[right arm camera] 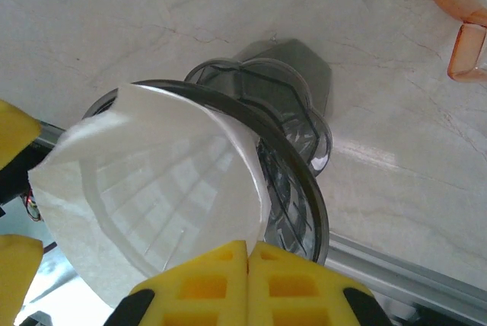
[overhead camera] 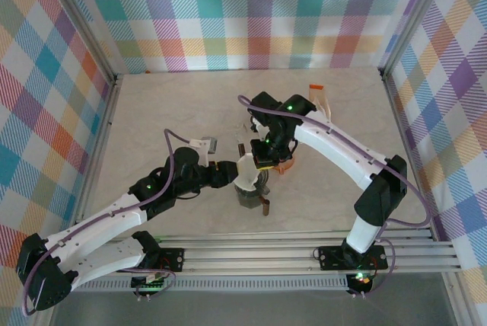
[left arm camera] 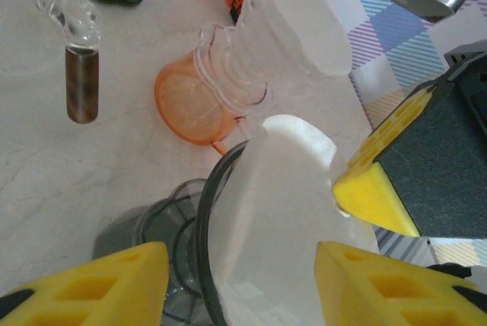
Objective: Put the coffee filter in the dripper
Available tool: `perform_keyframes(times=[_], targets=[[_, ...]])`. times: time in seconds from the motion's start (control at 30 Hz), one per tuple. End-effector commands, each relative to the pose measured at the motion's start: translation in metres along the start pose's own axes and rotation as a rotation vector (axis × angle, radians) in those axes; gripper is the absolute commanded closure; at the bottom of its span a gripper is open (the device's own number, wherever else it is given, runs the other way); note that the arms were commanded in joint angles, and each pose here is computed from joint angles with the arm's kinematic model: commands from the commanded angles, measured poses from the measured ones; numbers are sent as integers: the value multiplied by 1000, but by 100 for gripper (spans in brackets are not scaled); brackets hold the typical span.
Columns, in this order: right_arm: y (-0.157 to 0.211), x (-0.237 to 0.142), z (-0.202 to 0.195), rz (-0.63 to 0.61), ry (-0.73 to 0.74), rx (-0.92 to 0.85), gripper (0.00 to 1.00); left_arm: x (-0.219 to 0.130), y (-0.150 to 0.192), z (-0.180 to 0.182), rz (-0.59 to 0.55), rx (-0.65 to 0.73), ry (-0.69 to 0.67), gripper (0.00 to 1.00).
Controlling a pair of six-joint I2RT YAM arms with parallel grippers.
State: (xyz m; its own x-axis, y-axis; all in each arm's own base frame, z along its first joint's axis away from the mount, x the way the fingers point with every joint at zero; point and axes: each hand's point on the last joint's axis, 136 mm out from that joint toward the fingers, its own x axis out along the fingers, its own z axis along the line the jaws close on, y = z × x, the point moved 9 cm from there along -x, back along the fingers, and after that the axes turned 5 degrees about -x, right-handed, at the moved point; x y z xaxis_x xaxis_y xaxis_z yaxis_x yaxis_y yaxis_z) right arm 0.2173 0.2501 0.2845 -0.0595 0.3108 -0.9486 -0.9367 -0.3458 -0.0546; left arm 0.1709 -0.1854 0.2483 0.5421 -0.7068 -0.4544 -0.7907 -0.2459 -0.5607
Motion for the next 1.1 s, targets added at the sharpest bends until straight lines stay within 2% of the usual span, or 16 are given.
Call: perform_keyframes(times=[0.0,0.1,0.2,0.3,0.57,0.63,0.87,1.07], targets=[[-1,0,-3,-20,5,-7,100,-2,3,4,12,0,-1,52],[0,0,-3,-25,1,-11,99,0,7,9,28,-1,-20,55],[1,-2,-3,-48,-8,-16,93,1,9,11,43,-4,-30,58],[3,-6,-3,-78,-20,-24,82,1,10,12,52,0,-36,60],[12,-18,-6,-204,-46,-77,45,3,12,13,72,2,-47,61],[14,-19,-7,-231,-50,-87,40,4,12,13,75,2,-46,61],[27,-10,-9,-281,7,-154,32,6,14,15,89,-7,-53,61],[33,8,-8,-282,25,-200,30,6,15,16,90,-11,-60,61]])
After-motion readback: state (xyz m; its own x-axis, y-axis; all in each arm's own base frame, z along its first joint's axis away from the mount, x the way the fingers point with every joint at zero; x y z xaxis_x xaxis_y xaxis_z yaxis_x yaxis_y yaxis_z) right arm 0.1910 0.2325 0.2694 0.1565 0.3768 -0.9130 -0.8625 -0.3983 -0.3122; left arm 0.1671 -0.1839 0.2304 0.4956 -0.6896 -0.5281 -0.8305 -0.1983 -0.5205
